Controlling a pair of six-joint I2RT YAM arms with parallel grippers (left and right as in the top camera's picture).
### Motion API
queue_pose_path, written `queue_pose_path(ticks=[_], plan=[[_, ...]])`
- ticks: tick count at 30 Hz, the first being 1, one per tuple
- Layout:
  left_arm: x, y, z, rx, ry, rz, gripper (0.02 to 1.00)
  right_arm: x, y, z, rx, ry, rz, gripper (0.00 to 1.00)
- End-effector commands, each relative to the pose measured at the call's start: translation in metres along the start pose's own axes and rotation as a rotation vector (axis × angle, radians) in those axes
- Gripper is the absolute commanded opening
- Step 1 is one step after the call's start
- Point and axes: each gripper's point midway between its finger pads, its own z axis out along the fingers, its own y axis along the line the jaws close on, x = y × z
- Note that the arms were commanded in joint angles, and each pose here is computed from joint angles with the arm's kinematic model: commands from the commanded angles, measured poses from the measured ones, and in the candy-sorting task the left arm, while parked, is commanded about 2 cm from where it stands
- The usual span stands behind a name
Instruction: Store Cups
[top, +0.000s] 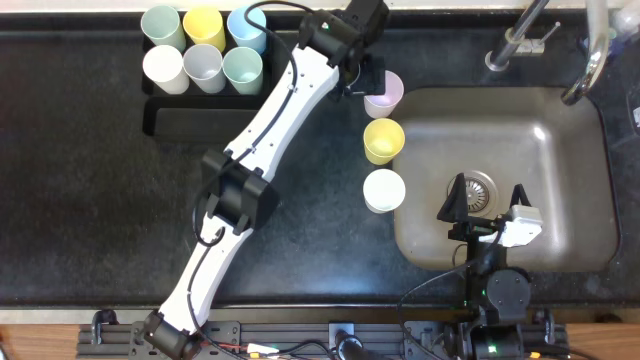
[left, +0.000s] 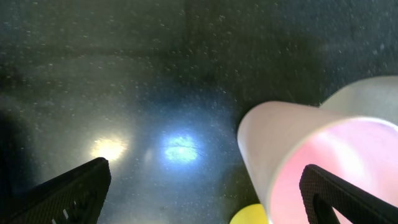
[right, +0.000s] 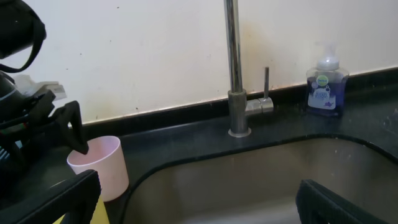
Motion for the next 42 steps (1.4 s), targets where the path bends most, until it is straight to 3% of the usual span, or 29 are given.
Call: queue_pose_path(ticks=[1, 33, 42], plan=[[-0.005, 0.002, 0.001, -0.001, -0.015, -0.034, 1.000, 0.003, -0.003, 0.000, 0.012, -0.004, 0.004, 0.998], [0.007, -0.002, 0.012, 0.016, 0.045, -0.034, 1.000, 0.003, -0.003, 0.000, 0.012, -0.004, 0.005, 0.996], [0.010, -0.004, 0.024, 0.025, 0.064, -0.034, 0.925, 0.003, -0.003, 0.000, 0.012, -0.004, 0.004, 0.998]])
